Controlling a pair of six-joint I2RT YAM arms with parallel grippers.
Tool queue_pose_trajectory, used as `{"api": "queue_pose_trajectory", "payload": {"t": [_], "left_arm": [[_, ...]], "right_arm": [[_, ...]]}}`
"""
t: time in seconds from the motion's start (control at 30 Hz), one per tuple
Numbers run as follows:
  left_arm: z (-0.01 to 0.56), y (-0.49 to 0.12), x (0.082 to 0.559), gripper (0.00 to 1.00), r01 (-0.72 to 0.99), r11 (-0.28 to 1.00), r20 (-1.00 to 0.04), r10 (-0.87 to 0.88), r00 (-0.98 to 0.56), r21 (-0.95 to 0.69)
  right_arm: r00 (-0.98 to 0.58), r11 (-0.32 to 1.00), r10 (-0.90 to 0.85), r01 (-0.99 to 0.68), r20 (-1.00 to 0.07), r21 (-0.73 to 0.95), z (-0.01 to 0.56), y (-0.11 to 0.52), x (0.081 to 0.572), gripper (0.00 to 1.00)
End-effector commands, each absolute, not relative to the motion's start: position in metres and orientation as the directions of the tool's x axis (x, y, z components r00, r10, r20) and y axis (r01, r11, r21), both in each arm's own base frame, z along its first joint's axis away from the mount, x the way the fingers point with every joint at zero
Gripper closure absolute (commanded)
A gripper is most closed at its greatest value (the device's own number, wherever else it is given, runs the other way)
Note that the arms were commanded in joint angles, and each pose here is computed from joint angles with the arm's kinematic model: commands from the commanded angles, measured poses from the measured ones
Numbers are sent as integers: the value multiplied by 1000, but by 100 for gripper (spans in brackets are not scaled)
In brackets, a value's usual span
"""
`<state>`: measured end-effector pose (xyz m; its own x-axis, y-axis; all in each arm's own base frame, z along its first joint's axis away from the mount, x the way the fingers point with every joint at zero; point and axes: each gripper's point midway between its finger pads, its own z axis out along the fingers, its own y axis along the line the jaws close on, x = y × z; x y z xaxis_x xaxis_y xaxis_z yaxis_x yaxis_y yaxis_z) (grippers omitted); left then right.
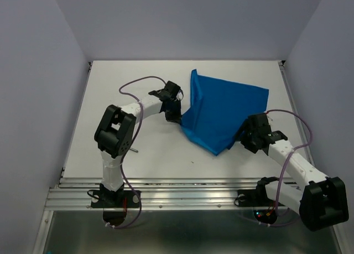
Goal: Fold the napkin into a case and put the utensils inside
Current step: Pick up the crumpled napkin from the center of the board.
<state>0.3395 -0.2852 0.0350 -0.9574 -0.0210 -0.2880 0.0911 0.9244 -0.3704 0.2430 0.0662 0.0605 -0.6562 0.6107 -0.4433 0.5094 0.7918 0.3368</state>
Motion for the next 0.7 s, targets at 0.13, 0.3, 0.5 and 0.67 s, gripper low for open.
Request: {"api": "queue_pose_trajectory", "payload": {"t": [0.13, 0.3, 0.5, 0.67], "left_arm": [[115, -270, 369, 100, 31, 864, -418, -211, -884, -502], [120, -274, 371, 100, 37, 853, -413, -214, -885, -520], [117, -275, 373, 100, 38, 858, -408, -205, -890, -513], [116, -276, 372, 100, 38, 856, -404, -204, -892, -516]], "right_arm": [[-690, 804, 595, 510, -412, 306, 51, 64, 226, 33], [-705, 799, 597, 480, -381, 362, 44, 76, 227, 39], [-758, 832, 536, 400, -372, 385, 41, 104, 234, 40], [-791, 864, 481, 356, -378, 355, 32, 128, 241, 39]]}}
